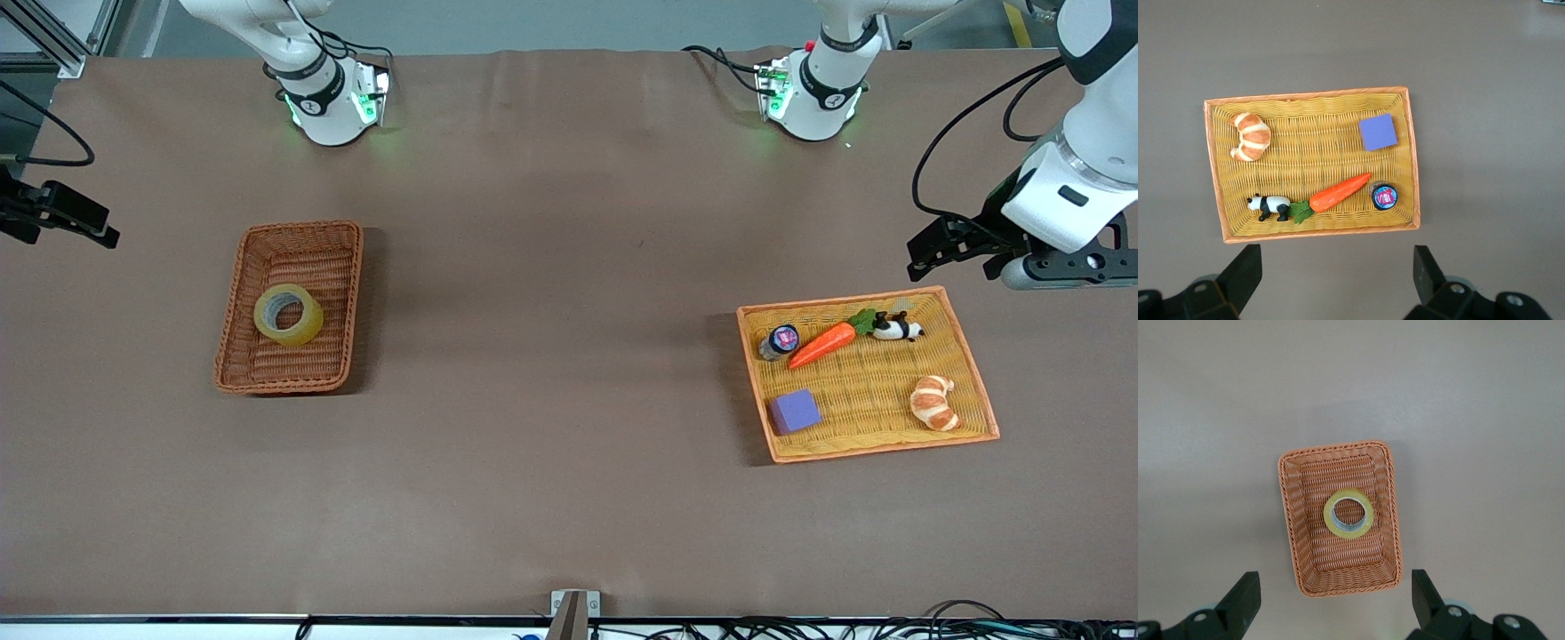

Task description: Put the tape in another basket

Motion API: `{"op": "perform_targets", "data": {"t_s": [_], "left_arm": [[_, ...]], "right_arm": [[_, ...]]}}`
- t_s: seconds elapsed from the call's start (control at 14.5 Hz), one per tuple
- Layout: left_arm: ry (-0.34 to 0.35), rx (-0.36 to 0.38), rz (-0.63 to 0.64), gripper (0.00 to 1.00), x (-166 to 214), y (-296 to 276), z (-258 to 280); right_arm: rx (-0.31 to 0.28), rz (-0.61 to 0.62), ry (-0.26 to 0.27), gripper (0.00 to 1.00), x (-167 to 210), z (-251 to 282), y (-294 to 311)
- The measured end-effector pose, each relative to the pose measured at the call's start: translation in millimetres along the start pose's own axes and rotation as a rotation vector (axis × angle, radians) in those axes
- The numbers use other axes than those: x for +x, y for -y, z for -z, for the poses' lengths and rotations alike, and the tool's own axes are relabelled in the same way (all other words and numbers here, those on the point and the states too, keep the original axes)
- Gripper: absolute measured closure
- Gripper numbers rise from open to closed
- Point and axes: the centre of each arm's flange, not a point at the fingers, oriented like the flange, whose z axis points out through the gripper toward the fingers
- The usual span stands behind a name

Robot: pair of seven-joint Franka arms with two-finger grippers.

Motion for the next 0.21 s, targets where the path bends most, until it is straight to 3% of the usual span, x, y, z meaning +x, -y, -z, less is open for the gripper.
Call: {"op": "perform_targets", "data": {"t_s": [0.21], "left_arm": [[-0.004, 0.000, 0.004, 0.00, 0.8, 2.1, 2.1]], "right_arm": [[0.000, 0.000, 0.000, 0.00, 0.0, 0.0, 0.0]]}}
